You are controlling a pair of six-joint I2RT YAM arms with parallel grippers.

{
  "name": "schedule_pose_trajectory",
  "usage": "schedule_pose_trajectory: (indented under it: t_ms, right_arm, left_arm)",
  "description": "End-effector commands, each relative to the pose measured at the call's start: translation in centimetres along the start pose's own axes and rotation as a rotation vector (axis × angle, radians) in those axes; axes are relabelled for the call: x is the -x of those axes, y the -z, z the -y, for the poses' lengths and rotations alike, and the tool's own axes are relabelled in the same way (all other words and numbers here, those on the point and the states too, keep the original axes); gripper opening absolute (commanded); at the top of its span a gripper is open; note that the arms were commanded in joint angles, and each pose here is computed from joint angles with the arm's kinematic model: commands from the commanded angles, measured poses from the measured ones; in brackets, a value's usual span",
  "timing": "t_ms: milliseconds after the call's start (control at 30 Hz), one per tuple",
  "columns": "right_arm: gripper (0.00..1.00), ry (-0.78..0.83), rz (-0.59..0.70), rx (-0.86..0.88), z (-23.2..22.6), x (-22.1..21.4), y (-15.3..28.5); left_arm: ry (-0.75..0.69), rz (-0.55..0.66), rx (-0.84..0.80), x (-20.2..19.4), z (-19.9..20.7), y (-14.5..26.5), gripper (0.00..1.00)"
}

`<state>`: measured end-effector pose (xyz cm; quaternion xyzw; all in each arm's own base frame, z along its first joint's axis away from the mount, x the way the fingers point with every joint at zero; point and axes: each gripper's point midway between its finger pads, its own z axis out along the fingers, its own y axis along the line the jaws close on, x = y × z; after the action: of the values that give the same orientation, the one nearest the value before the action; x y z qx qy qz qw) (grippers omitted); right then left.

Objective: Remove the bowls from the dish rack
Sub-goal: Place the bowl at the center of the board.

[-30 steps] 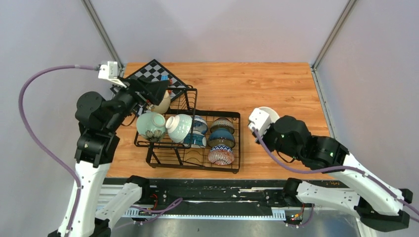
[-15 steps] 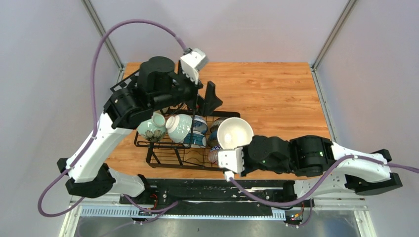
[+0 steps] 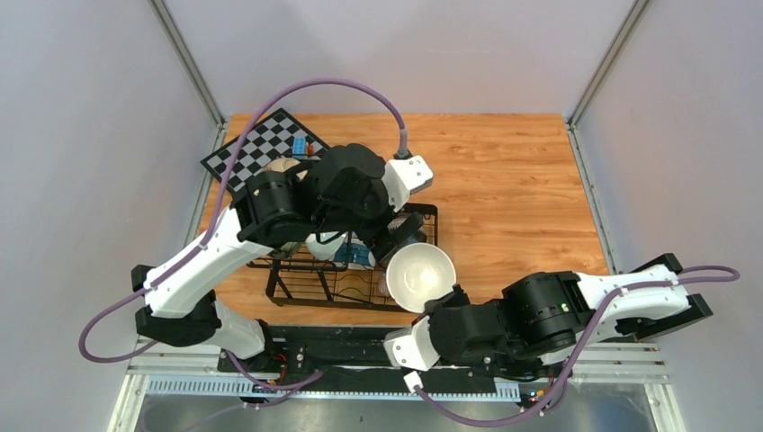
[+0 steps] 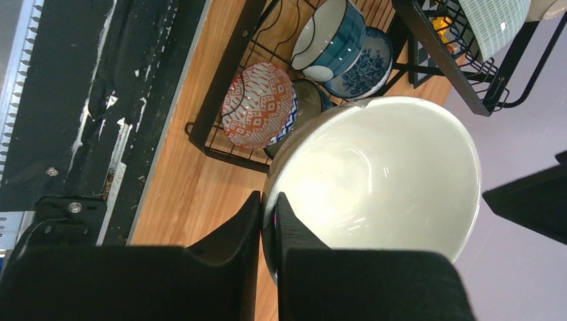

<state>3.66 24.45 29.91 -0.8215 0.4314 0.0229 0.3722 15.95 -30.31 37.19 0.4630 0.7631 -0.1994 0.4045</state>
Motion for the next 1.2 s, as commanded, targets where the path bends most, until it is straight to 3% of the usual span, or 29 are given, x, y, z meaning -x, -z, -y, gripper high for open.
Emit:
schedule_pose_trajectory:
  t_ms: [0,333,533,600,700,867,1000,1167]
  right_arm:
    - [0.0,0.003,-0.032,-0.086,1.6,-0.9,1.3]
    - [0.0,-0.052,0.006,-0.073,1.1,-1.0,1.8]
    - [0.0,-0.058,0.012,-0.071,1.2,-0.8,1.9]
    - [0.0,-0.061,0.011,-0.071,1.2,-0.9,1.9]
    - [0.0,-0.067,0.004,-0.066,0.9,-1.1,1.7]
    - [0.0,-0.1,-0.003,-0.068,0.5,-1.7,1.6]
    - [0.0,-0.121,-0.001,-0.062,0.4,-1.9,1.4]
    - [0.0,-0.119,-0.007,-0.051,0.5,-1.9,0.8]
  left_arm:
    - [-0.046,-0.107,0.05,-2.4,-0.1,-0.9,0.83]
    - [-0.061,-0.169,0.038,-3.3,1.4,-2.5,0.7]
    - [-0.074,-0.18,0.021,-3.1,2.1,-3.1,0.53]
    - [-0.074,-0.176,0.028,-2.9,2.1,-3.3,0.59]
    - [-0.062,-0.142,0.096,-1.9,0.9,-2.6,0.76]
    - [-0.039,-0.023,0.146,0.7,-0.4,0.2,0.96]
    - [-0.017,0.047,0.048,2.1,1.0,1.6,0.99]
    - [-0.01,0.034,-0.058,1.3,3.0,1.2,0.99]
